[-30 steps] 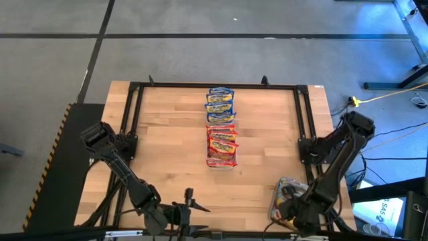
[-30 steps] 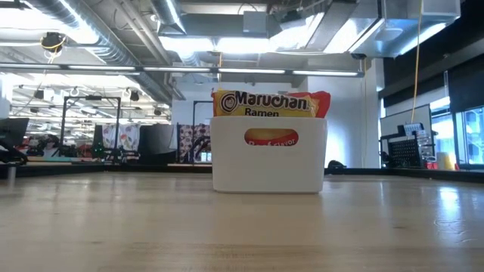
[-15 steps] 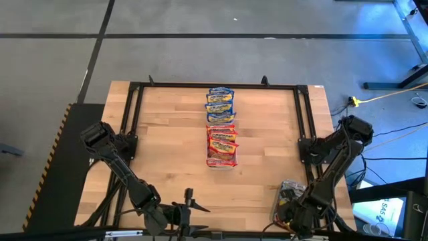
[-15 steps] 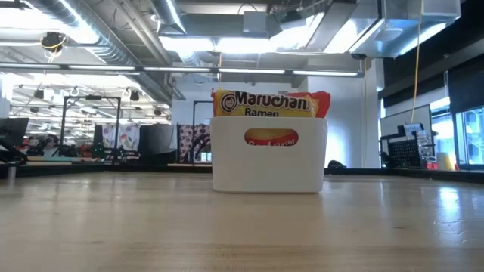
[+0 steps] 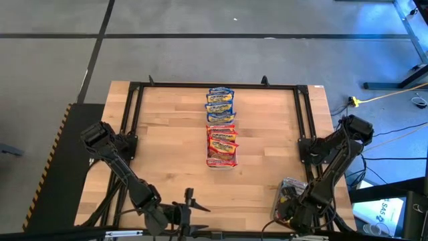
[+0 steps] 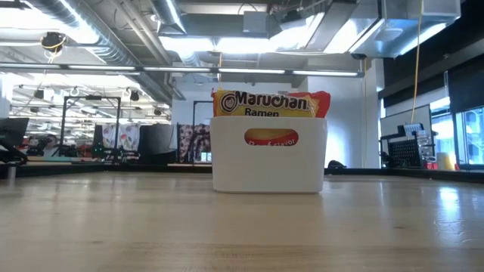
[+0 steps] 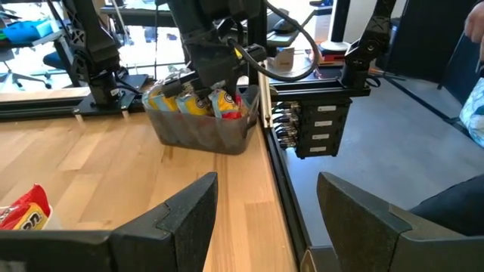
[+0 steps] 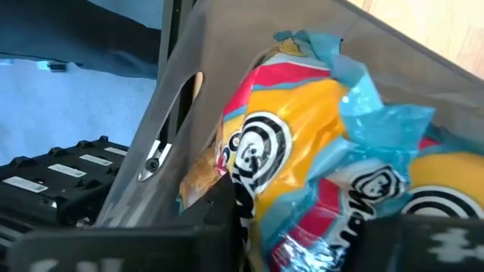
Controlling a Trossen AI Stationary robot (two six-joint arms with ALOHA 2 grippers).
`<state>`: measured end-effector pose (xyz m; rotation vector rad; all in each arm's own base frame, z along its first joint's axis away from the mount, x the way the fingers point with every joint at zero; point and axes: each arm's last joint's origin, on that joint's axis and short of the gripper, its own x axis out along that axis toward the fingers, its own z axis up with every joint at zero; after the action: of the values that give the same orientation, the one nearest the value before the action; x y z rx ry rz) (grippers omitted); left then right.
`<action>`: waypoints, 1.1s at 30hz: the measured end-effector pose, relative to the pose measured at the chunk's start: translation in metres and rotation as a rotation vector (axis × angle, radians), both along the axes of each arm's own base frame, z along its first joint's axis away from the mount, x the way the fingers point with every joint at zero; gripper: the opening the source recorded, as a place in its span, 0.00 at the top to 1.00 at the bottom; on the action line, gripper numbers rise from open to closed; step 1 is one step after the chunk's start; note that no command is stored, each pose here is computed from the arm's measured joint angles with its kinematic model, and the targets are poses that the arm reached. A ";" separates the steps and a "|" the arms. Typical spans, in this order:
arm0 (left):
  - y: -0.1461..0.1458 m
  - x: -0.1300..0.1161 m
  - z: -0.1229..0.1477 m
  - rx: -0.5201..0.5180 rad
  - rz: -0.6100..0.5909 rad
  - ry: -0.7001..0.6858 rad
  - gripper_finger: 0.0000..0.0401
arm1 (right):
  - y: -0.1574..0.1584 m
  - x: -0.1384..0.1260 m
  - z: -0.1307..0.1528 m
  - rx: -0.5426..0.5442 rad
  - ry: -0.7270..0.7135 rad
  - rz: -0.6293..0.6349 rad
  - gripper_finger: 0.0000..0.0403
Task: Sort Maruchan noodles
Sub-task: Put the light blue noodle pack into the black bin, then adjust the black bin
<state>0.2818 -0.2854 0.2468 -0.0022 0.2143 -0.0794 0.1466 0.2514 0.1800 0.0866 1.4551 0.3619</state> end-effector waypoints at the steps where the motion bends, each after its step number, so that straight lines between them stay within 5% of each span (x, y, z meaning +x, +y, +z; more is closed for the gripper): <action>1: 0.001 0.001 0.000 0.000 0.002 0.000 0.45 | 0.000 0.000 0.000 -0.001 0.001 -0.011 0.77; 14: 0.002 0.002 0.000 0.002 0.007 0.000 0.45 | -0.007 0.009 0.012 0.015 0.142 -0.041 0.44; 19: 0.002 0.002 0.000 0.002 0.006 0.000 0.45 | -0.008 0.005 0.027 -0.034 0.204 -0.039 0.44; 28: 0.004 0.004 0.000 0.002 0.014 0.000 0.45 | 0.004 0.018 0.070 0.067 0.201 -0.133 0.49; 33: 0.005 0.005 0.000 0.002 0.017 0.000 0.45 | 0.004 0.028 0.086 0.020 -0.001 -0.203 0.53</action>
<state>0.2868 -0.2804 0.2468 -0.0016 0.2142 -0.0621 0.1749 0.2557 0.2657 0.2476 1.4271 0.2105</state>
